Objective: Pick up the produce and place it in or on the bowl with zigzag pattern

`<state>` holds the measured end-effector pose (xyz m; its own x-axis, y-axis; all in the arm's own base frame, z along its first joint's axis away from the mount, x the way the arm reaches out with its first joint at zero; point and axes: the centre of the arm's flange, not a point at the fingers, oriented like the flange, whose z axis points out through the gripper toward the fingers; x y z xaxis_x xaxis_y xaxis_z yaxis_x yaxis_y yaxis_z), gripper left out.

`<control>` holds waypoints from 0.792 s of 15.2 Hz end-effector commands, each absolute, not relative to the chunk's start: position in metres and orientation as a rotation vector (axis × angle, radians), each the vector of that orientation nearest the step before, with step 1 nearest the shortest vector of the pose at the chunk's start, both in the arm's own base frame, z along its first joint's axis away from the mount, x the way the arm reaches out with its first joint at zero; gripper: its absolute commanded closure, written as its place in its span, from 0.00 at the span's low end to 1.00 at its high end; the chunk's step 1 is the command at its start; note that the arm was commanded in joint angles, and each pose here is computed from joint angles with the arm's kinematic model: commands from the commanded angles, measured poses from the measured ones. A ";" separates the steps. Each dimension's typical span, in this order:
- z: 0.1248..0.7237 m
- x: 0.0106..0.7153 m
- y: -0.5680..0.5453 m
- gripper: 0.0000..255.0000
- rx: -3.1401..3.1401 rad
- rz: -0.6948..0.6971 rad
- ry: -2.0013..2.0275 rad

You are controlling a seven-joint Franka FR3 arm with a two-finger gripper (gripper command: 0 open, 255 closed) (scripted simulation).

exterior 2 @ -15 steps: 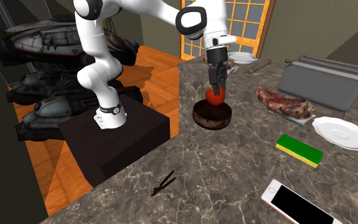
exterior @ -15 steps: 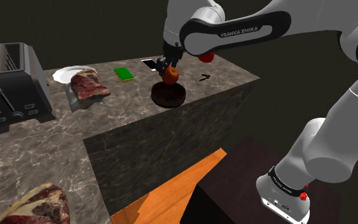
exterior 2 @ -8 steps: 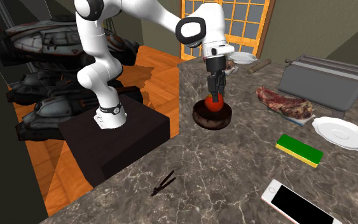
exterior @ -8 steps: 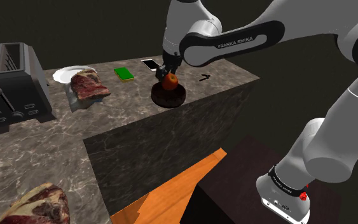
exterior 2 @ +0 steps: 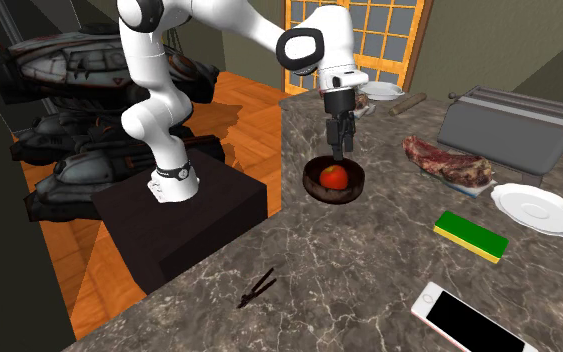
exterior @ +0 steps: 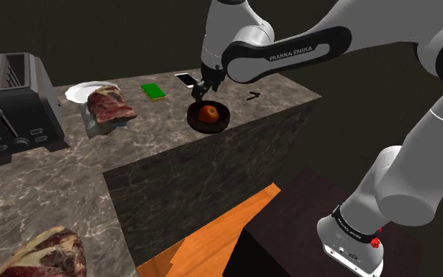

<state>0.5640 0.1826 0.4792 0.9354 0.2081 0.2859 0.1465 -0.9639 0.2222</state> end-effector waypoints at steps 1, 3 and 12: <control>0.479 0.564 0.183 0.00 2.895 0.459 0.268; 0.479 0.564 0.183 0.00 2.895 0.459 0.268; 0.526 0.548 0.191 0.00 2.895 0.459 0.268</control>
